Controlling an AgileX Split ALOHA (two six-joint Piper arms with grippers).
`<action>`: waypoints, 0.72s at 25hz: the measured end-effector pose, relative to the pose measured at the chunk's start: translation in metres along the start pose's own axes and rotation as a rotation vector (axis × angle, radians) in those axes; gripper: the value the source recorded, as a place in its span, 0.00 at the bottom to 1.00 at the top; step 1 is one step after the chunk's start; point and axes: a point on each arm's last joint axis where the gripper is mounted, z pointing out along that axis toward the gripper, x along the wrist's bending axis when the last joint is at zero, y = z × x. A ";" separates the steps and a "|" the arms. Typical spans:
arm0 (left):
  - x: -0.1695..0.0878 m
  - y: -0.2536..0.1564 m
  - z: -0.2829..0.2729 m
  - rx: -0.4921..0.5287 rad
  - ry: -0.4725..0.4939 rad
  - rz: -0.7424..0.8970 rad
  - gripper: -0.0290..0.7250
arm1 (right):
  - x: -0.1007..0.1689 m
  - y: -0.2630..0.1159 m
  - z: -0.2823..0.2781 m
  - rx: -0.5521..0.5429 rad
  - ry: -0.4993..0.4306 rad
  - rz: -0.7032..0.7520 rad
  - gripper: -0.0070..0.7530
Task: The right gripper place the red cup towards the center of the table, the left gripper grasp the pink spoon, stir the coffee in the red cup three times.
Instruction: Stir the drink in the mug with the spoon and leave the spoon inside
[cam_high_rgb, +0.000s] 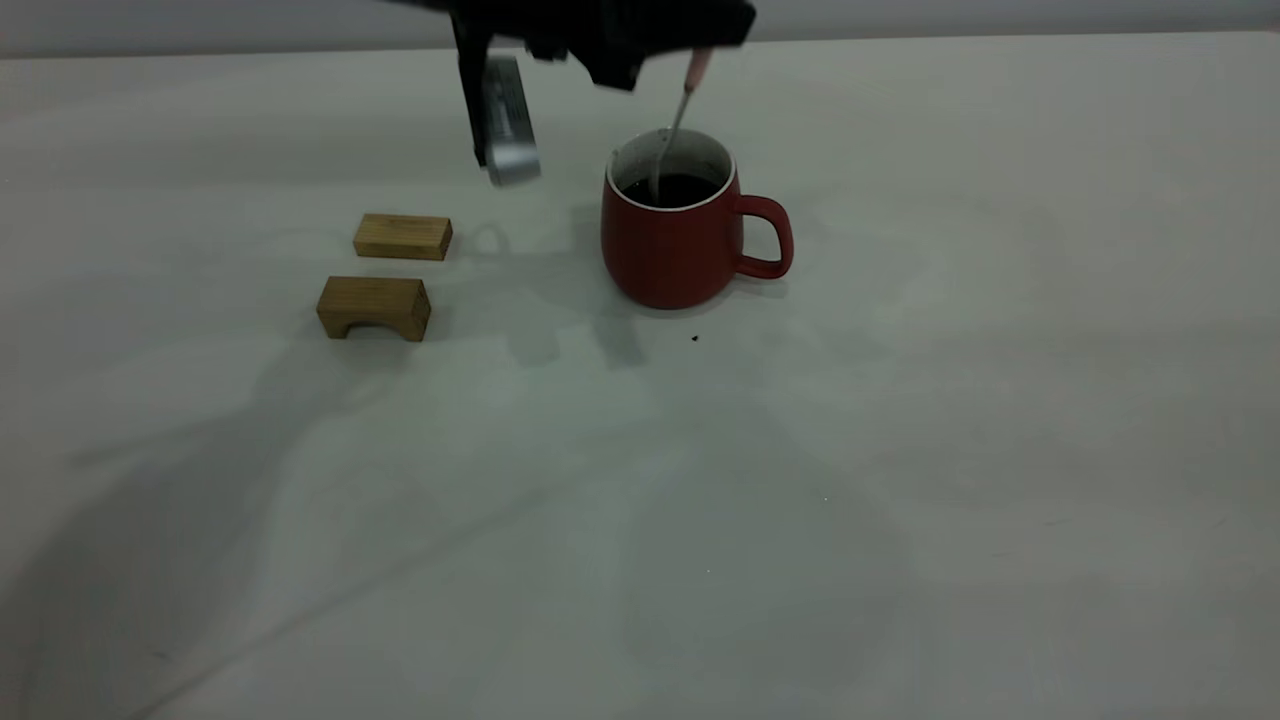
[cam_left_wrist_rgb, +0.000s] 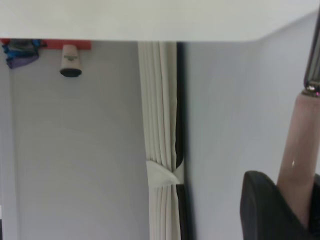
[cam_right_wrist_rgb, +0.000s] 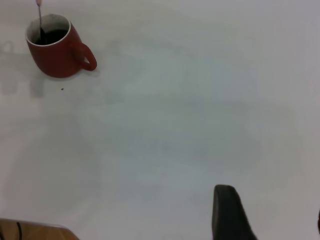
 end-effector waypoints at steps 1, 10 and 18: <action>0.001 0.005 0.003 -0.001 0.010 -0.012 0.26 | 0.000 0.000 0.000 0.000 0.000 0.000 0.61; -0.009 0.023 -0.003 -0.041 -0.031 -0.061 0.26 | 0.000 0.000 0.000 0.000 0.000 0.000 0.61; -0.016 0.018 0.023 -0.016 -0.022 -0.006 0.26 | 0.000 0.000 0.000 0.000 0.000 0.000 0.61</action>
